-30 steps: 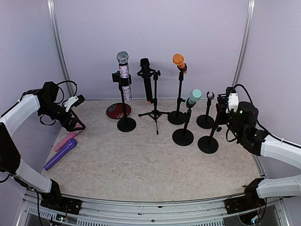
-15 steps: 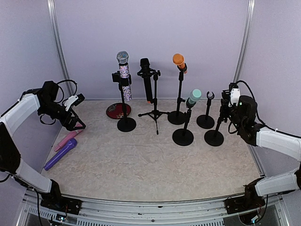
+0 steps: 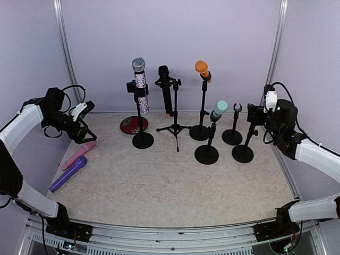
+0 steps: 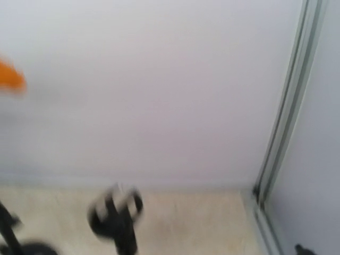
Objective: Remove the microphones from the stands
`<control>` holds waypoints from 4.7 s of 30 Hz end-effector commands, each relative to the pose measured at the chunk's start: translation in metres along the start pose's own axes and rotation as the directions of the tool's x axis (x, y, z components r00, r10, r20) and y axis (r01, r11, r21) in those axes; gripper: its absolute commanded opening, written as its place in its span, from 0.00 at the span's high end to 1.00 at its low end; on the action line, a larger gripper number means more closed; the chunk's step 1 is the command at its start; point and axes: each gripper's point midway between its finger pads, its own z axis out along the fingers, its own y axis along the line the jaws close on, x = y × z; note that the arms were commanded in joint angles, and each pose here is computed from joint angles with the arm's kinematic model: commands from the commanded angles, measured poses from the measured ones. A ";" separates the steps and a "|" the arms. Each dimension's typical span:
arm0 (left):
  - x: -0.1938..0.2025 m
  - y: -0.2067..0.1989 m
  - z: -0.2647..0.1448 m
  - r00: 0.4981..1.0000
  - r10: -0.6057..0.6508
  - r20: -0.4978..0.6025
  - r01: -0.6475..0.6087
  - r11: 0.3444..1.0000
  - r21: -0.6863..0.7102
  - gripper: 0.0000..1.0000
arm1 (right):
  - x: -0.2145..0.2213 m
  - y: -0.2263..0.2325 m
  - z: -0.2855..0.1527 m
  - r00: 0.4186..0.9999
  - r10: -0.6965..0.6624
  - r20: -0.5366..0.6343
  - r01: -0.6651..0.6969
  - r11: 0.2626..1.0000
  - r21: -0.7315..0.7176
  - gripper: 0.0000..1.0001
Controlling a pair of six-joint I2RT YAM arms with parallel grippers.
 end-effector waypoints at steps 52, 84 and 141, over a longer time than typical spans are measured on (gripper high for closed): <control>-0.018 -0.031 -0.046 0.993 0.089 0.073 -0.083 0.994 -0.075 0.01 | -0.029 0.181 -0.018 0.932 -0.324 0.164 0.356 0.906 -0.231 0.57; -0.040 -0.076 -0.004 0.963 -0.149 0.226 0.083 0.957 0.278 0.13 | -0.132 0.448 -0.142 0.864 0.101 0.494 0.339 0.609 -0.717 1.00; -0.078 -0.043 0.042 0.982 -0.054 0.183 0.017 0.980 0.198 1.00 | -0.066 0.480 -0.187 0.907 0.090 0.411 0.357 0.351 -0.866 0.36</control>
